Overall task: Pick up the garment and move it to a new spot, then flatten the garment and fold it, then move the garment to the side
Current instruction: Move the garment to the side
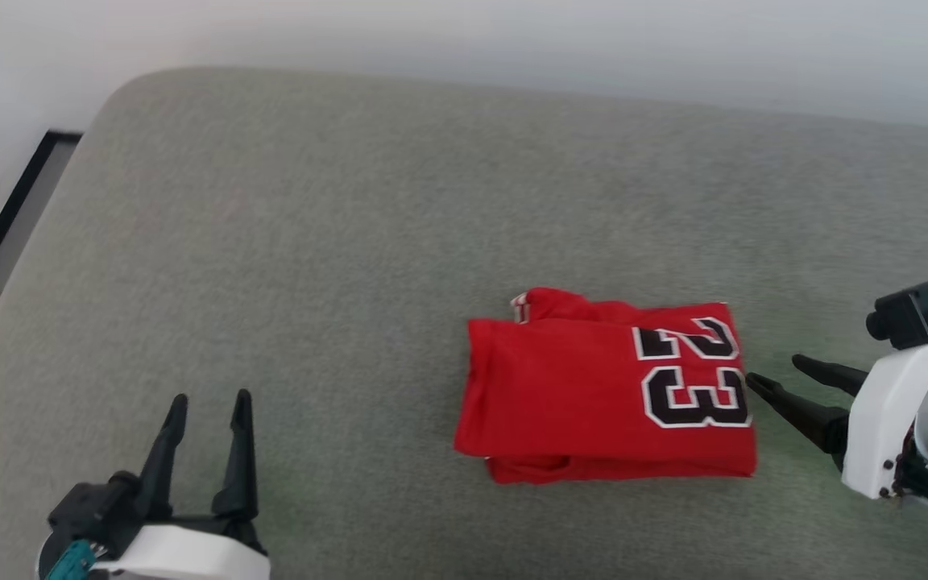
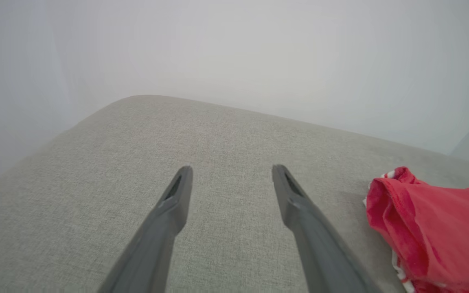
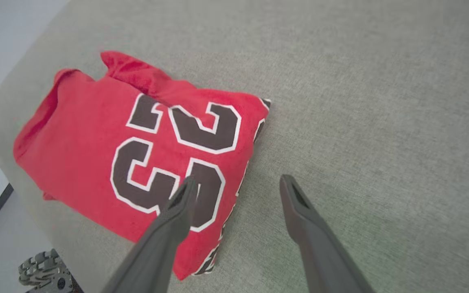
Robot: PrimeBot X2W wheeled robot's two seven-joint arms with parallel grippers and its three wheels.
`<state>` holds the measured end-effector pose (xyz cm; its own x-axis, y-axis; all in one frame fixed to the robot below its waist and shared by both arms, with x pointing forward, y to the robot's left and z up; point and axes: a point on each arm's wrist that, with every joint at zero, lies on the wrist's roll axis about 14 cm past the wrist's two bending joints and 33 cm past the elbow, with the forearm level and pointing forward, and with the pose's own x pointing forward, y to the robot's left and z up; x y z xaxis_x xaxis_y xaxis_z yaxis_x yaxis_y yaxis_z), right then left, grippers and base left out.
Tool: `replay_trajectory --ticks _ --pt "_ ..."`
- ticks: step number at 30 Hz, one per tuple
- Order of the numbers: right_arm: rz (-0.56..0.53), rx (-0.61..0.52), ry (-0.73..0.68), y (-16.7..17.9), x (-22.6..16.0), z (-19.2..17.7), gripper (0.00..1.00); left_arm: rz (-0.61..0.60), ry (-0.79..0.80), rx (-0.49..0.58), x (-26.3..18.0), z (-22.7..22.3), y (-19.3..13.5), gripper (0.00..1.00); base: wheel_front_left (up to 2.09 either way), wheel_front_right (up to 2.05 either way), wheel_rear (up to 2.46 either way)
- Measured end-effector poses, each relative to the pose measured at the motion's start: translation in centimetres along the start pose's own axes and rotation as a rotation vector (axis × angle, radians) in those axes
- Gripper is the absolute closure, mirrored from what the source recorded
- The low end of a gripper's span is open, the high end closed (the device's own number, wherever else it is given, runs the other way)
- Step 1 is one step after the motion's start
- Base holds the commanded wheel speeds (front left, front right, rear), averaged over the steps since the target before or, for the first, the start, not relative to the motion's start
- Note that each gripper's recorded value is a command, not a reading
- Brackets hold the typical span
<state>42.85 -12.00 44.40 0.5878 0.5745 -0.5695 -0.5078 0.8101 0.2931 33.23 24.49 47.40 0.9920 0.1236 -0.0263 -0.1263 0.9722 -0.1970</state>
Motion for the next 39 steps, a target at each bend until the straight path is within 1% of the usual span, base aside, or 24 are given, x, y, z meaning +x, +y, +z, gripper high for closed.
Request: replay_trajectory --ticks 6,10,18,19,20,24,29,35,39 --pt "0.046 0.006 0.186 0.2 2.4 -1.8 0.0 0.031 0.021 -0.004 -0.1 -0.6 0.6 0.0 0.0 0.0 0.0" --pt "0.07 0.008 0.324 0.6 3.8 -3.8 0.0 0.052 0.036 -0.005 -0.2 -1.1 1.0 0.0 0.0 0.0 0.0" --pt "0.11 0.045 0.477 1.5 5.7 -5.3 0.0 0.079 0.051 -0.013 -0.1 -1.6 1.4 0.0 0.0 0.0 0.0" --pt "0.112 0.041 0.483 1.5 5.8 -5.3 0.2 0.079 0.051 -0.013 0.0 -1.6 1.5 0.0 0.0 0.0 0.0" --pt "0.114 0.043 0.487 1.6 5.8 -5.3 1.0 0.079 0.051 -0.013 0.0 -1.6 1.4 0.0 0.0 0.0 0.0" --pt "0.133 0.058 0.462 2.0 5.8 -4.5 1.0 0.073 0.043 -0.013 0.7 -1.4 1.3 0.0 0.0 0.0 0.0" --pt "0.111 0.049 0.419 1.1 5.1 -3.3 1.0 0.055 0.037 -0.013 1.6 -1.3 0.9 0.0 0.0 0.0 0.0" --pt "-0.015 0.04 0.323 -3.5 3.1 -0.9 1.0 -0.022 0.025 -0.004 3.8 -1.1 -1.1 0.0 0.0 0.0 0.0" --pt "-0.096 0.033 0.269 -6.2 1.4 0.2 1.0 -0.097 0.021 0.017 5.6 -1.1 -3.1 0.0 0.0 0.0 0.0"
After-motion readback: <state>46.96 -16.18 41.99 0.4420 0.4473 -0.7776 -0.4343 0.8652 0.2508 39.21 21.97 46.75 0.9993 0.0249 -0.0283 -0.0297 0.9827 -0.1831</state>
